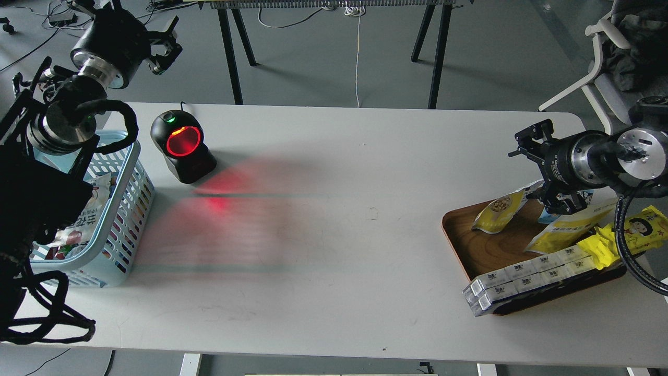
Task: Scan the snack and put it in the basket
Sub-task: 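Lower the right gripper onto the yellow snack packet in the tray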
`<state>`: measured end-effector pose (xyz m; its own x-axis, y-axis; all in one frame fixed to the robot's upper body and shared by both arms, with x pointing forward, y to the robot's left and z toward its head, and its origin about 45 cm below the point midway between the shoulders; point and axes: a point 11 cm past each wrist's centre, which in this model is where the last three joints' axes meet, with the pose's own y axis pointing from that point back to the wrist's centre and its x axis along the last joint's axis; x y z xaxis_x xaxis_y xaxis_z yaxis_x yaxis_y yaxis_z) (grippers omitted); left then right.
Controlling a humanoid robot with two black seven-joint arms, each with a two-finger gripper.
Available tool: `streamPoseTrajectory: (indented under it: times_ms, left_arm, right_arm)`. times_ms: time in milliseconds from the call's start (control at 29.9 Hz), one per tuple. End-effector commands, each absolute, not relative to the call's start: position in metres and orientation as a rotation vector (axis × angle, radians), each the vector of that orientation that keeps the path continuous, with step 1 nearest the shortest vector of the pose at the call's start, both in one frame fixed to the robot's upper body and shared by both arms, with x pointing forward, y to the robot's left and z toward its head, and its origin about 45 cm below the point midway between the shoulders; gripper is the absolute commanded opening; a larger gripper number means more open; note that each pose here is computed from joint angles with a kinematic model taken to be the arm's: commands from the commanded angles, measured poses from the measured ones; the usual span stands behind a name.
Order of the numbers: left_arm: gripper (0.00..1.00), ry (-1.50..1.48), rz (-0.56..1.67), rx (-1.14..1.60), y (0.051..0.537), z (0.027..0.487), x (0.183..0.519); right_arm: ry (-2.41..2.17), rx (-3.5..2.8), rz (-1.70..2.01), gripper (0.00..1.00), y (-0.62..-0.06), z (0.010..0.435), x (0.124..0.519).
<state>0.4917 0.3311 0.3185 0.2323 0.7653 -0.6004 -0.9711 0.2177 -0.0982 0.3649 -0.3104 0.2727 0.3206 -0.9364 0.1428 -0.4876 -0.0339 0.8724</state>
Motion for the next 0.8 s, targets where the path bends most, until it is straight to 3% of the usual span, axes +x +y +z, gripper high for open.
streamPoseTrajectory:
  times_ms: [0, 67, 234, 268, 334, 368, 769]
  left_arm:
    - [1.00, 0.475, 1.269, -0.512, 0.333, 0.320, 0.492]
    - [1.00, 0.473, 1.271, -0.510, 0.333, 0.320, 0.492]
    - [1.00, 0.474, 1.271, -0.509, 0.334, 0.319, 0.491]
    - [1.00, 0.474, 1.271, -0.509, 0.334, 0.319, 0.491]
    - [1.00, 0.477, 1.271, -0.509, 0.333, 0.318, 0.491]
    - [1.00, 0.477, 1.271, -0.509, 0.333, 0.318, 0.491]
    - [1.00, 0.479, 1.273, -0.506, 0.332, 0.317, 0.492]
  right_arm:
    - [-1.290, 1.668, -0.629, 0.61, -0.308, 0.265, 0.361]
    - [-1.280, 1.668, -0.631, 0.50, -0.307, 0.263, 0.359]
    - [-1.278, 1.672, -0.636, 0.35, -0.309, 0.261, 0.356]
    - [-1.281, 1.677, -0.634, 0.29, -0.309, 0.261, 0.356]
    - [-1.283, 1.678, -0.638, 0.06, -0.310, 0.258, 0.355]
    - [-1.281, 1.679, -0.640, 0.01, -0.310, 0.257, 0.355]
    - [-1.319, 1.701, -0.622, 0.00, -0.318, 0.269, 0.355]
